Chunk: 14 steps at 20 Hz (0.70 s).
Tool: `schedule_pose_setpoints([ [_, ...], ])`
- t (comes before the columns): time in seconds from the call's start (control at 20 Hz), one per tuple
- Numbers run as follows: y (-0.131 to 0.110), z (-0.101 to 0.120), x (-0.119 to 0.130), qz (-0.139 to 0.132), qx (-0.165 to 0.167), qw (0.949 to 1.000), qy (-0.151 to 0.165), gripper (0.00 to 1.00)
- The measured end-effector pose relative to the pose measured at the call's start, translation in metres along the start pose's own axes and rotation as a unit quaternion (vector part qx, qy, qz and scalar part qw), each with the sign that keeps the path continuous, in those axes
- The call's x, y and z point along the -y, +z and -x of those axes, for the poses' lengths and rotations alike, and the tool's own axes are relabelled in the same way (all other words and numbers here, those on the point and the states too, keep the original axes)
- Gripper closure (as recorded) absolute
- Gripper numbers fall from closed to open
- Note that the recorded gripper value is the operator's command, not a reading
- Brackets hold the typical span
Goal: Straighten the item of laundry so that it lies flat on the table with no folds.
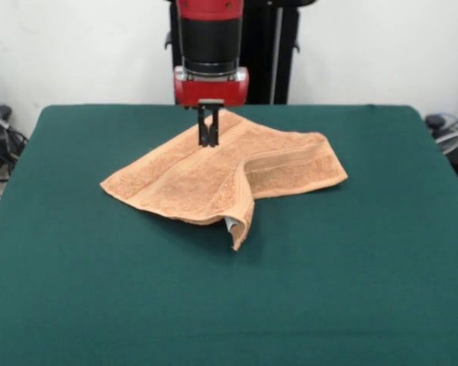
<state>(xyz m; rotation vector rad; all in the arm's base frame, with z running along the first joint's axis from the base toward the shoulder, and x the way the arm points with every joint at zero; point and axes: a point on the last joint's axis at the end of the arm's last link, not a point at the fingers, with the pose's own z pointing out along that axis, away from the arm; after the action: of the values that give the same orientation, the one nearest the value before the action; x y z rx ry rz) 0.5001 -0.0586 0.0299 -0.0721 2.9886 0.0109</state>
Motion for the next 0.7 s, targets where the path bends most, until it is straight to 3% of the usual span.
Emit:
schedule_pose_setpoints([
  [0.7, 0.031, -0.049, 0.027, 0.003, -0.035, 0.9994, 0.004, 1.00],
])
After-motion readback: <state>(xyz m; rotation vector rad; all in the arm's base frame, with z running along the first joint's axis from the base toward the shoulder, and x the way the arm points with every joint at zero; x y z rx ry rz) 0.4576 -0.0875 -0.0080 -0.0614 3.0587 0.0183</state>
